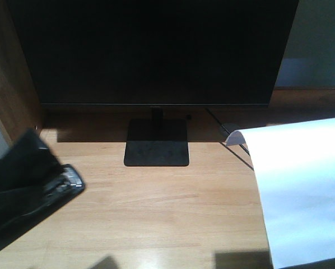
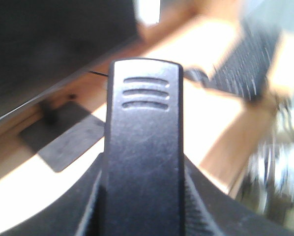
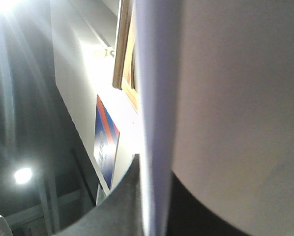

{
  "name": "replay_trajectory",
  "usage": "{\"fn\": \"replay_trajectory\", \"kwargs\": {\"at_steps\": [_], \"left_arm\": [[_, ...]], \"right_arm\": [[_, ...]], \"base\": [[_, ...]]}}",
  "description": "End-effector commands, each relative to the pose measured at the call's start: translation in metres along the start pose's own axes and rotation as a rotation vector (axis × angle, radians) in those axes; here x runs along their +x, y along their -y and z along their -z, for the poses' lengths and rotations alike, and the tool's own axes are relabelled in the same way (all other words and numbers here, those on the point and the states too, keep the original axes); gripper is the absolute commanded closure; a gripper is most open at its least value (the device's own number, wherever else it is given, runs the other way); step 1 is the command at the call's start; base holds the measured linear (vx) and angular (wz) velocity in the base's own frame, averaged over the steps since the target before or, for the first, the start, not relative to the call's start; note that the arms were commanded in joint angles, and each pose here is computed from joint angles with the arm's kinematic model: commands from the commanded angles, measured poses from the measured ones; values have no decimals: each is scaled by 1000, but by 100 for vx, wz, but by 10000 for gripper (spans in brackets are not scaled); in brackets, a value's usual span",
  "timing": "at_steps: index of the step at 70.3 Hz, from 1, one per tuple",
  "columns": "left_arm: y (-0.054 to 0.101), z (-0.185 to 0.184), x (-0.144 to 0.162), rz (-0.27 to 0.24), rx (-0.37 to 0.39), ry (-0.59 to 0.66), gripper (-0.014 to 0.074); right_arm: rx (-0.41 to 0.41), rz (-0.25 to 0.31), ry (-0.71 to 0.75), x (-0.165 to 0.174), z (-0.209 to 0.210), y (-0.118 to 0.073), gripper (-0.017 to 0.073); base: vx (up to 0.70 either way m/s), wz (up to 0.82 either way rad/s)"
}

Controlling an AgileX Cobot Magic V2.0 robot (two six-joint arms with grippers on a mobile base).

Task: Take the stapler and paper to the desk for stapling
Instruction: 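Lower the black stapler with the left gripper onto the desk near the monitor stand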

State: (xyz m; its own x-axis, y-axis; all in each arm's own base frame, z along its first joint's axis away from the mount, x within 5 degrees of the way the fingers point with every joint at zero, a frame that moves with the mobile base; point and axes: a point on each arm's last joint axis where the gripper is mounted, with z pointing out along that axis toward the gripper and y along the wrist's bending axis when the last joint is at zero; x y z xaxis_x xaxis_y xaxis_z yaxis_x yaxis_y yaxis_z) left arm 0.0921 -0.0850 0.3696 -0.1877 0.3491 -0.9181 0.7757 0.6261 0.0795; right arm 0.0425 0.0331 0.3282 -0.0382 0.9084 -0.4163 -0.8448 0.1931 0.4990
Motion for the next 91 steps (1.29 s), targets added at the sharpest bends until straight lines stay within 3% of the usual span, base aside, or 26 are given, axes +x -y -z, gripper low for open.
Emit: {"fn": "replay_trajectory", "kwargs": {"at_steps": [1, 11, 38, 46, 52, 61, 69, 77, 84, 91], "left_arm": [[-7, -15, -20, -71, 0, 114, 600], [-13, -44, -18, -160, 46, 66, 600], [-61, -104, 12, -170, 98, -94, 600], [-69, -121, 25, -199, 185, -115, 600], [-73, -137, 37, -280, 292, -116, 600], [-74, -156, 52, -335, 394, -113, 600], [-77, -171, 65, -330, 451, -120, 600], [-80, -184, 77, -319, 475, -130, 600], [-82, -192, 86, -349, 496, -132, 600], [-85, -201, 92, -330, 507, -148, 600]], "right_arm": [[-50, 13, 20, -4, -5, -7, 566], [-50, 13, 20, -4, -5, -7, 566], [-50, 13, 20, -4, -5, -7, 566], [-50, 13, 20, -4, -5, -7, 566], [-50, 13, 20, -4, -5, -7, 566], [-50, 13, 20, -4, -5, -7, 566], [-50, 13, 20, -4, -5, -7, 566], [-50, 13, 20, -4, -5, -7, 566], [-50, 13, 20, -4, -5, -7, 566], [-50, 13, 20, -4, -5, -7, 566]], "base": [[0, 0], [0, 0], [0, 0], [0, 0], [0, 0], [0, 0], [0, 0], [0, 0], [0, 0], [0, 0]]}}
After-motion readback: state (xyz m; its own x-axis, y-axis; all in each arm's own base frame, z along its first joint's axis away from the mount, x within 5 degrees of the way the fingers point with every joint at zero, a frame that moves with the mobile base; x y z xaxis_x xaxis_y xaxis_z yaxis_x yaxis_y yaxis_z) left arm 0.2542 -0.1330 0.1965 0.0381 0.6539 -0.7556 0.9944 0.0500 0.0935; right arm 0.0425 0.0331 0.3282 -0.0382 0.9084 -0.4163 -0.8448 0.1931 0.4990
